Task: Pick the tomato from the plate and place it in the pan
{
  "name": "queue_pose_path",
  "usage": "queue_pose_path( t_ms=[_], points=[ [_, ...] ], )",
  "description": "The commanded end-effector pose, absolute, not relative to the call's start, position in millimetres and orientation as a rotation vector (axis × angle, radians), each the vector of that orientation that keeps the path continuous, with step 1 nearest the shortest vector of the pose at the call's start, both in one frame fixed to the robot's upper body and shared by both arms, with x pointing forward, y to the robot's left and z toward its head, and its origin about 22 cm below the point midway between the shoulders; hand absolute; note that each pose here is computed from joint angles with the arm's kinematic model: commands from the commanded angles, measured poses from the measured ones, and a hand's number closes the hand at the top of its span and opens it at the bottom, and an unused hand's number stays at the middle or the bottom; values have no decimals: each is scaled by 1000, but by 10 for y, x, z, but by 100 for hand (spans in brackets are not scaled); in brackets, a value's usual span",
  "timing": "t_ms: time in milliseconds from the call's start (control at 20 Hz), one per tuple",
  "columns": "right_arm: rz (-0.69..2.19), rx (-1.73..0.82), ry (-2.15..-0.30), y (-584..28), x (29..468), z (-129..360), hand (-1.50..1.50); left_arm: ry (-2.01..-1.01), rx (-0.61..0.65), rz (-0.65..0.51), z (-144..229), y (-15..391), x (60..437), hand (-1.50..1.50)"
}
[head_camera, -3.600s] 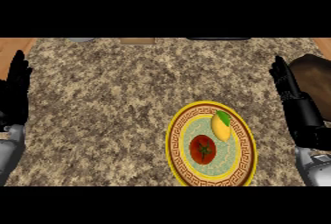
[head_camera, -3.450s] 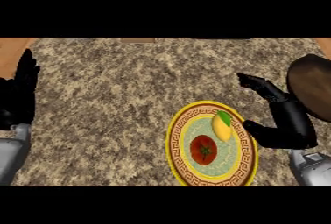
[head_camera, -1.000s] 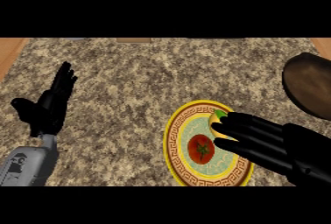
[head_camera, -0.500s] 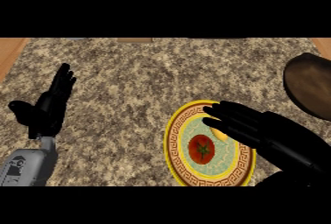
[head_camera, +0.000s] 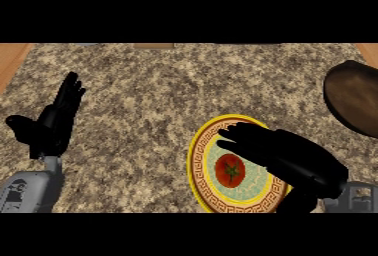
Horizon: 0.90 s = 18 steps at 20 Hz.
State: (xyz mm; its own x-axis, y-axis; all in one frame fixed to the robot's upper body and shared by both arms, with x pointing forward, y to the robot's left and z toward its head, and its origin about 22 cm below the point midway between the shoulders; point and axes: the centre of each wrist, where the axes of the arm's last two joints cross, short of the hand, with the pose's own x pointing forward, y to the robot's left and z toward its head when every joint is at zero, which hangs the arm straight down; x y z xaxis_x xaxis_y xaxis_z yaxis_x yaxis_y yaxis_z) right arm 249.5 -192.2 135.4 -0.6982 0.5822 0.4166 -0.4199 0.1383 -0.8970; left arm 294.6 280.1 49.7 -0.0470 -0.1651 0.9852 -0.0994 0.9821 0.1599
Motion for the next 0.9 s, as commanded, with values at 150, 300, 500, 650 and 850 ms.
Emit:
queue_pose_path(
  t_ms=[150,300,500,650,850],
  points=[
    [1732,-188,-1620,-1858,2343,1228,-150,-1614,218,-58,387,2758,2907,0],
    [1773,-218,-1585,-1644,2525,1003,-150,-1610,185,-47,429,2672,2933,0],
    [1829,-393,-1533,-1608,2471,1208,-150,-1614,189,-50,526,2816,2988,0],
    [1870,-402,-1473,-1550,2481,1185,-150,-1623,188,-50,624,2717,2836,0],
    [1888,-417,-1457,-1475,2513,1051,-150,-1611,198,-37,558,2821,3061,0]
  ],
)
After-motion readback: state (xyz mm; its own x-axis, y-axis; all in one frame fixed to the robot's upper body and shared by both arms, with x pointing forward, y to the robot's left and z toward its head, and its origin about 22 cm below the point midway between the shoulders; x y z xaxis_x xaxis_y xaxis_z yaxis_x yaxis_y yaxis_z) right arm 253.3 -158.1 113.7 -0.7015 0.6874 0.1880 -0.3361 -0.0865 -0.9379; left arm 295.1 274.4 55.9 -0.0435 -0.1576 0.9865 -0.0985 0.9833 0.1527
